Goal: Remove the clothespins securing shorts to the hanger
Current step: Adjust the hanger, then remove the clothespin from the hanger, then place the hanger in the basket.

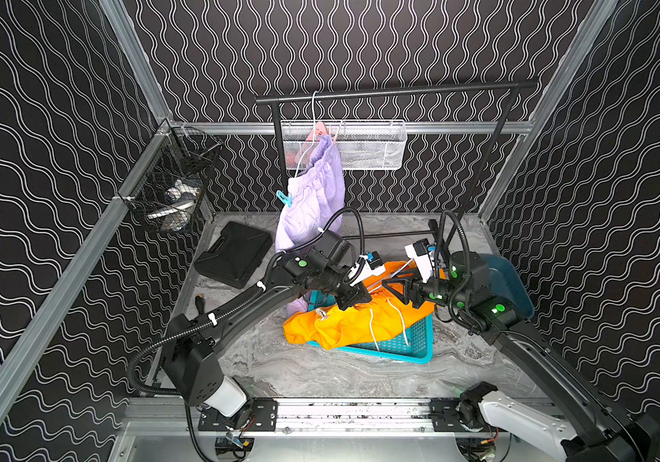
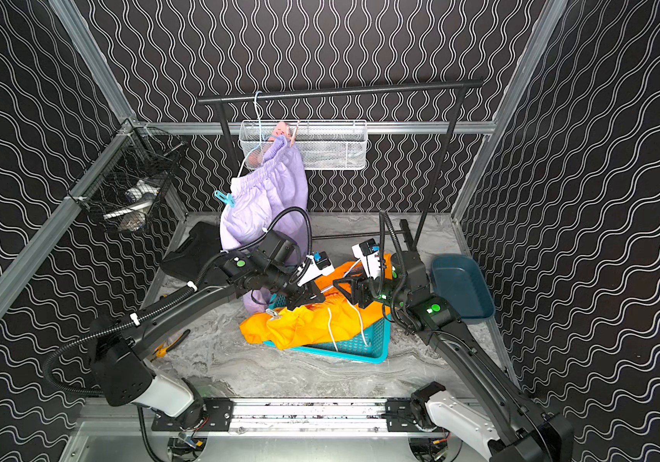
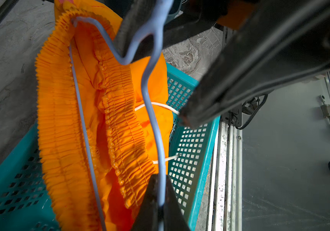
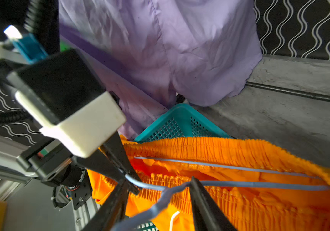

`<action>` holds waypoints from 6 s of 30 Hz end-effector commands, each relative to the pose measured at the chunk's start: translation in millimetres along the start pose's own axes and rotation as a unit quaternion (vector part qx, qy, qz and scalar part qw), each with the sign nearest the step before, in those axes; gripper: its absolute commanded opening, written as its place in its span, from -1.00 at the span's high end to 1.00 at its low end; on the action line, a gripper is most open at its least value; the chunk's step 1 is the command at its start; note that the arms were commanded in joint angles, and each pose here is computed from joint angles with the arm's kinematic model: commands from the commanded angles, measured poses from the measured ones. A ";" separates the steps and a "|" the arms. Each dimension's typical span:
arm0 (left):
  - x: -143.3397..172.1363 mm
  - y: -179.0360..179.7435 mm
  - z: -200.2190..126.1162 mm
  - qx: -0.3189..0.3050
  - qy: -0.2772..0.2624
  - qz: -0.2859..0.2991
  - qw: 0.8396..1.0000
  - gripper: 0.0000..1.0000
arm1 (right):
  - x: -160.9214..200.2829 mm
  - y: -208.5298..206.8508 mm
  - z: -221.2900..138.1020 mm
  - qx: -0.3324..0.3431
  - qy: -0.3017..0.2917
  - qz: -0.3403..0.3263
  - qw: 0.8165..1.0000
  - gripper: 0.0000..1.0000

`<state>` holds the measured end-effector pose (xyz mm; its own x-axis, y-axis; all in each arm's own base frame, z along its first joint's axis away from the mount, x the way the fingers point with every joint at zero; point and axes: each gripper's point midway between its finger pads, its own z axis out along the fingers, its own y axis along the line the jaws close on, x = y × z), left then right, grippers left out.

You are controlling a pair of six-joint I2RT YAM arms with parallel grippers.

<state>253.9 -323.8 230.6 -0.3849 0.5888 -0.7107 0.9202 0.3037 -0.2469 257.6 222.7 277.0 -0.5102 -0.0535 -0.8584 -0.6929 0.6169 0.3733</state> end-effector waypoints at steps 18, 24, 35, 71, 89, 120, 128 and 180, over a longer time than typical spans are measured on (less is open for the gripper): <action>-17.0 -9.2 12.7 0.021 -0.029 0.037 0.999 1.00 | -24.6 -14.4 -9.7 0.114 -0.078 -0.026 0.990 0.35; -20.2 2.4 10.3 -0.017 -0.035 0.027 0.999 0.86 | -21.2 -27.0 -6.7 0.147 -0.073 -0.019 0.986 0.79; -24.1 36.1 -24.1 -0.159 -0.066 -0.007 0.985 -0.02 | -26.4 -44.1 1.3 0.190 -0.059 -0.017 0.980 1.00; 26.4 -14.3 -105.7 -0.191 -0.214 -0.221 0.932 -0.53 | -47.4 -86.5 29.1 0.344 -0.085 0.048 0.934 1.00; 27.2 -39.0 -89.0 -0.208 -0.194 -0.207 0.936 -0.62 | -67.7 -73.0 49.8 0.383 -0.115 0.066 0.914 1.00; 23.6 -56.9 -64.2 -0.298 -0.172 -0.124 0.931 -0.11 | -68.1 -73.8 54.0 0.404 -0.117 0.069 0.905 1.00; 19.8 -60.4 -59.1 -0.289 -0.165 -0.112 0.936 0.24 | -69.7 -70.6 53.8 0.397 -0.120 0.069 0.908 1.00; 15.9 -58.1 -109.7 -0.317 -0.203 -0.116 0.919 0.65 | -40.4 -52.3 98.6 0.329 0.021 0.033 0.943 -0.41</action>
<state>183.8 -250.8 302.2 -0.3881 0.1951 -0.9007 0.5610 0.8254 -0.0629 374.2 275.9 255.1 -0.5584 0.0279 -0.8291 -0.1668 0.9753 0.1452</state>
